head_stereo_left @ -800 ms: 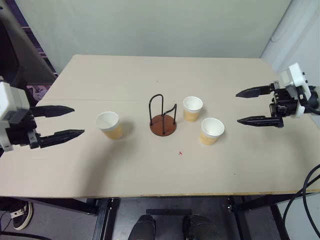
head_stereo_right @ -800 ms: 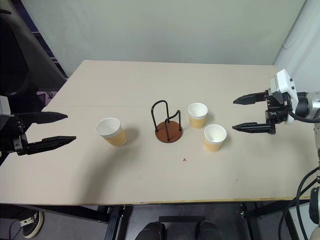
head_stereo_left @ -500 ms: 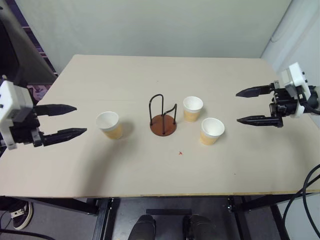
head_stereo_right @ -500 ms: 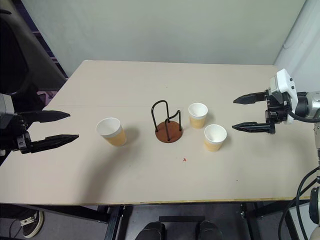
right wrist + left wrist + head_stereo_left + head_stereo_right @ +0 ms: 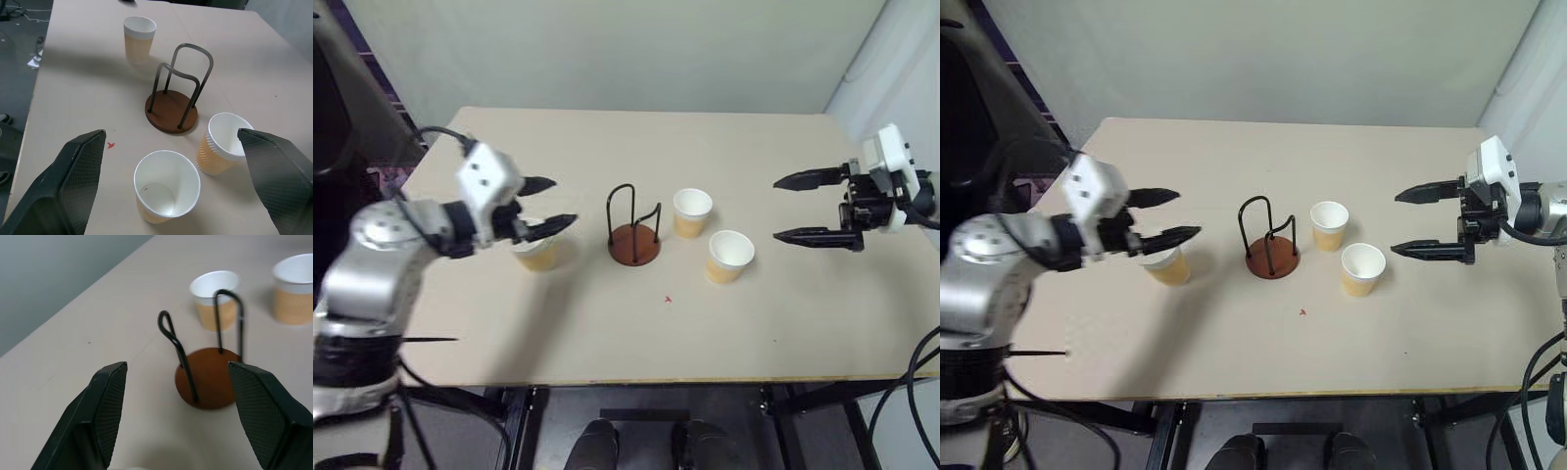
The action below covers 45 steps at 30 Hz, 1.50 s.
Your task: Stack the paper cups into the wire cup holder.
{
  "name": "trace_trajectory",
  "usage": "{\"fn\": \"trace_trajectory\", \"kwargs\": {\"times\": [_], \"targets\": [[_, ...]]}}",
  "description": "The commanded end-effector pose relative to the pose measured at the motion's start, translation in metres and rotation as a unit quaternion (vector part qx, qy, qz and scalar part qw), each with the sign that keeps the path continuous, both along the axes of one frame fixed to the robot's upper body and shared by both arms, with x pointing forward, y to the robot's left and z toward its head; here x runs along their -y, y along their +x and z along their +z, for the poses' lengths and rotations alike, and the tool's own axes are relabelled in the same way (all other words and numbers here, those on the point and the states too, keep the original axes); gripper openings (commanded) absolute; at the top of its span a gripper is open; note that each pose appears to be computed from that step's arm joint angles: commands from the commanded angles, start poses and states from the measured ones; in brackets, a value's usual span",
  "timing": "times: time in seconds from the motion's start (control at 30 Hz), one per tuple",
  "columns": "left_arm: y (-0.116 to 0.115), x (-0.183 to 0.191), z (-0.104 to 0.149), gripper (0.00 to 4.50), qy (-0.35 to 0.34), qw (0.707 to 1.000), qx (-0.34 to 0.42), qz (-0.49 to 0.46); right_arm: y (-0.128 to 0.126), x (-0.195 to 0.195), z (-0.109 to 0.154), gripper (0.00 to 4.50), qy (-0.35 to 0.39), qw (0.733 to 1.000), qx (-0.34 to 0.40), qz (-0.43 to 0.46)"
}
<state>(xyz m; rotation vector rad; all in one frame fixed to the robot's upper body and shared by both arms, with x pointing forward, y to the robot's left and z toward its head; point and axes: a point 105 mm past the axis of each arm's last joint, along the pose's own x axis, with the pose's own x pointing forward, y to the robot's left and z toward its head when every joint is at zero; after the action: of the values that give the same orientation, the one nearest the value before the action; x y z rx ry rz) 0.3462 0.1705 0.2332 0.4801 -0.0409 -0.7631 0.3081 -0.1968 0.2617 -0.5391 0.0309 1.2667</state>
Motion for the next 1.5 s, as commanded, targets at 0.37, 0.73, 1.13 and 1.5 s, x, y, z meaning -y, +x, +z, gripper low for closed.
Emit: {"fn": "trace_trajectory", "kwargs": {"times": [0.37,0.73,1.13,1.5], "targets": [[0.047,0.022,-0.006,3.48,-0.041,0.995,0.015,0.09,-0.009,0.003,0.015,4.5,0.012,0.999,0.034,-0.021],[0.051,0.042,-0.028,3.48,-0.053,0.996,-0.021,0.067,-0.009,0.002,0.015,4.5,0.018,0.999,0.036,-0.034],[0.067,0.056,-0.034,1.48,-0.062,0.994,-0.02,0.087,-0.018,-0.003,0.018,4.5,0.029,0.999,0.03,-0.021],[0.021,0.074,-0.014,0.04,-0.08,0.992,-0.063,-0.077,-0.025,-0.006,0.021,4.5,0.031,0.999,0.033,-0.017]]}}
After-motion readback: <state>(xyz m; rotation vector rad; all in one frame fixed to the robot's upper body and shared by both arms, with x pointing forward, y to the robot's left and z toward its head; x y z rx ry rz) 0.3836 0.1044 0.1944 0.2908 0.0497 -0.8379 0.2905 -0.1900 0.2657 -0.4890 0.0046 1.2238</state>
